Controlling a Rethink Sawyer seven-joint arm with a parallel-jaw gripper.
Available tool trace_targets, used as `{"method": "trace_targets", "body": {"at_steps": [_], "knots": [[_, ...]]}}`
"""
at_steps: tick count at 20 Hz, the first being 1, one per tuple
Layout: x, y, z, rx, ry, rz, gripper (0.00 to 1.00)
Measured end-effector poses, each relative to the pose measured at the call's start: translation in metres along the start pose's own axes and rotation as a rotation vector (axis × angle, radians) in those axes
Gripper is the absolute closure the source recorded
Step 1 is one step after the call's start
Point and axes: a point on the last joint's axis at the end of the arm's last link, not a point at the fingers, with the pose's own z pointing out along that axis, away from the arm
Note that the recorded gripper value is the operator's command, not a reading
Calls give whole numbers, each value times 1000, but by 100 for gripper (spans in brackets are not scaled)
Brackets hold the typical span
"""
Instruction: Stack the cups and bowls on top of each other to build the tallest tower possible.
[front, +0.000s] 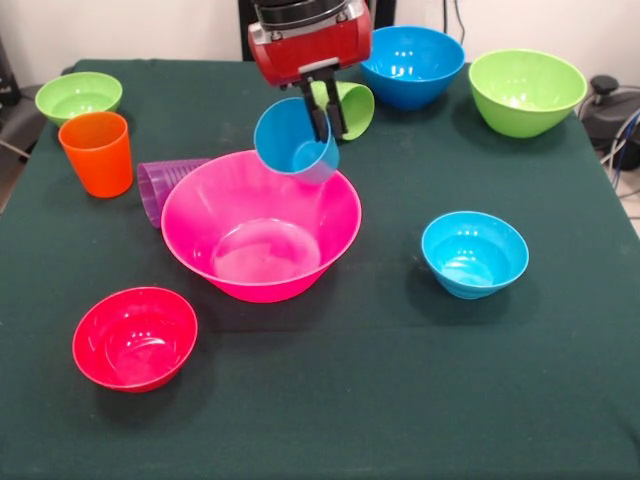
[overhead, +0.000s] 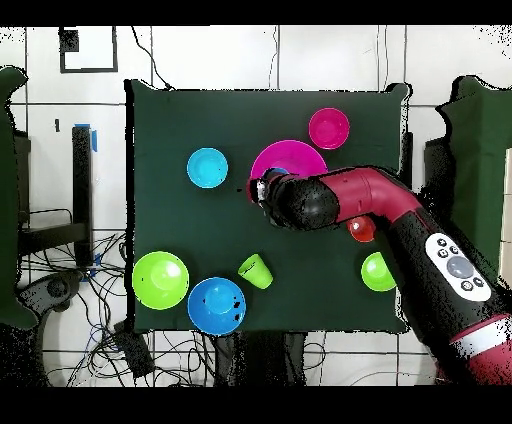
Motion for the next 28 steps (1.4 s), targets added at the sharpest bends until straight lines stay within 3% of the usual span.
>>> {"method": "trace_targets", "body": {"at_steps": [7,8,22,28], "knots": [[-1,-9,-2,2,-22,12,100],[-1,-9,-2,2,-24,12,0],[-5,-8,-4,9,-58,1,0],[-8,16,-10,44,-69,-60,0]]}}
